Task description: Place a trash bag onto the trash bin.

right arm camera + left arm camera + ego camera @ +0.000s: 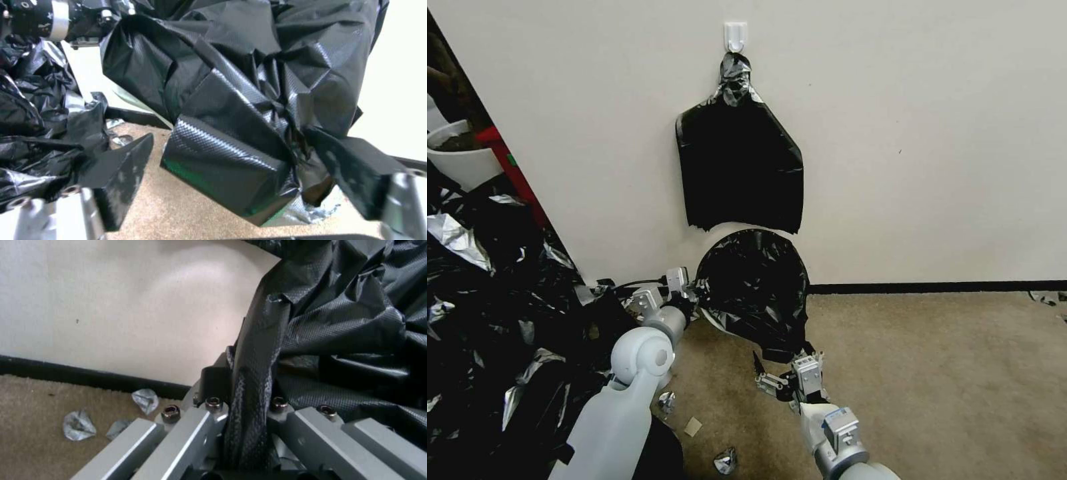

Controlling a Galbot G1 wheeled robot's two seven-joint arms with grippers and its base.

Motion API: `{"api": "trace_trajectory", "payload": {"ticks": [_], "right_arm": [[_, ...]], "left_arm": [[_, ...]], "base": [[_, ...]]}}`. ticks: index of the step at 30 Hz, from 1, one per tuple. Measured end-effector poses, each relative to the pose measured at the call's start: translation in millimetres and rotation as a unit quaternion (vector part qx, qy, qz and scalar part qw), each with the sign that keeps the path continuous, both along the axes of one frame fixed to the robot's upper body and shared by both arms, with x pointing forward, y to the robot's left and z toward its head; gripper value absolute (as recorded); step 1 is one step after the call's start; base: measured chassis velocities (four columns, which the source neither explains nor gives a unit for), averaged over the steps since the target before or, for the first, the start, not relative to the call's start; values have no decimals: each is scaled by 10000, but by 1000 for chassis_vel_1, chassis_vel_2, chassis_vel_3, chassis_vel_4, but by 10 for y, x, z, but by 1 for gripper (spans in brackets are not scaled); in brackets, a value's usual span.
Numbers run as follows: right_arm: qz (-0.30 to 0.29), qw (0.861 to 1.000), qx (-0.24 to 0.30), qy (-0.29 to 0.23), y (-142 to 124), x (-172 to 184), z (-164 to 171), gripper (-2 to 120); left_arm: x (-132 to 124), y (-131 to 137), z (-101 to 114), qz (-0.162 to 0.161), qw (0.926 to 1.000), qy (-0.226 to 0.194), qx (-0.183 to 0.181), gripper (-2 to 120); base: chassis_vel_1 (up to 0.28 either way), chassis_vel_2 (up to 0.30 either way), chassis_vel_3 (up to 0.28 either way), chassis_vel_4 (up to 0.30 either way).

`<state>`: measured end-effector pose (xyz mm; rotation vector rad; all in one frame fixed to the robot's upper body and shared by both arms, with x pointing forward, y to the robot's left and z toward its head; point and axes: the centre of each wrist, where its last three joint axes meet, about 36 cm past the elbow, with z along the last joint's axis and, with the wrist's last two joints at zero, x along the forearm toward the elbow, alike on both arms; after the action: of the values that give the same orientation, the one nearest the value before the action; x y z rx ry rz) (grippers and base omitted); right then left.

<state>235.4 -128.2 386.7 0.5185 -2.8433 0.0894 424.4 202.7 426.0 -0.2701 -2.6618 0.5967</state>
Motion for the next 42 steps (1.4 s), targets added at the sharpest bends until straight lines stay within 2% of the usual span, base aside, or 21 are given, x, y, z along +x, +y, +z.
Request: {"api": "trace_trajectory", "payload": {"ticks": [1, 3, 5, 7, 9, 10, 11, 13, 15, 17, 18, 20, 21, 23, 25, 28, 31, 33, 35, 40, 42], "right_arm": [[-4, 10000, 3, -1, 3, -1, 1, 84], [-46, 10000, -33, -32, 20, -11, 0, 72], [-58, 10000, -49, -46, 22, -14, 0, 69], [-86, 9998, -53, -161, 34, -34, -5, 58], [-86, 9998, -50, -184, 36, -36, -6, 54], [-65, 9994, -41, -335, 50, -53, -24, 45], [-65, 9994, -41, -335, 50, -53, -24, 45], [57, 9990, 19, -432, 76, -86, -33, 34], [107, 9990, 43, -425, 84, -98, -35, 32], [347, 9985, 130, -394, 104, -123, -63, 21], [347, 9985, 130, -394, 104, -123, -63, 21], [536, 9978, 154, -369, 104, -131, -139, 11], [536, 9978, 154, -369, 104, -131, -139, 11], [787, 9960, 153, -381, 96, -137, -237, 0], [978, 9944, 103, -397, 79, -124, -292, 0], [1226, 9913, -129, -469, 46, -67, -384, 0], [1477, 9802, -1066, -779, -79, 205, -607, 0], [1488, 9773, -1249, -842, -104, 260, -641, 0], [1418, 9633, -2035, -1031, -230, 490, -757, 0], [1111, 9458, -2847, -1099, -396, 664, -785, 0], [933, 9435, -3008, -1026, -427, 669, -773, 0]], "left_arm": [[-2, -3, 4, 2, 10000, 3, -7, 3], [-10, -27, 31, 18, 10000, 24, -50, 3], [-13, -33, 39, 23, 10000, 28, -59, 3], [-21, -46, 55, 48, 9999, 48, -81, 3], [-22, -48, 57, 53, 9999, 51, -82, 3], [-26, -54, 59, 83, 9999, 71, -80, 3], [-26, -54, 59, 83, 9999, 71, -80, 3], [-27, -58, 61, 131, 9998, 105, -69, 3], [-26, -59, 63, 147, 9998, 114, -70, 3], [-20, -59, 78, 192, 9997, 140, -99, 3], [-20, -59, 78, 192, 9997, 140, -99, 3], [-17, -57, 89, 214, 9996, 142, -116, 3], [-17, -57, 89, 214, 9996, 142, -116, 3], [-25, -54, 100, 220, 9996, 134, -124, 3], [-39, -51, 111, 209, 9996, 134, -146, 3], [-77, -58, 140, 145, 9996, 160, -188, 3], [-178, -111, 212, -61, 9995, 231, -225, 3], [-202, -123, 225, -101, 9994, 245, -227, 3], [-301, -154, 276, -219, 9992, 259, -225, 3], [-400, -164, 309, -296, 9990, 271, -218, 3], [-423, -158, 315, -297, 9990, 269, -221, 3]], "base": [[0, 0, 0, 0], [0, 0, 0, 0], [0, 0, 0, 0], [0, 0, 0, 0], [0, 0, 0, 0], [0, 0, 0, 0], [0, 0, 0, 0], [0, 0, 0, 0], [0, 0, 0, 0], [0, 0, 0, 0], [0, 0, 0, 0], [0, 0, 0, 0], [0, 0, 0, 0], [0, 0, 0, 0], [0, 0, 0, 0], [0, 0, 0, 0], [0, 0, 0, 0], [0, 0, 0, 0], [0, 0, 0, 0], [0, 0, 0, 0], [0, 0, 0, 0]]}}
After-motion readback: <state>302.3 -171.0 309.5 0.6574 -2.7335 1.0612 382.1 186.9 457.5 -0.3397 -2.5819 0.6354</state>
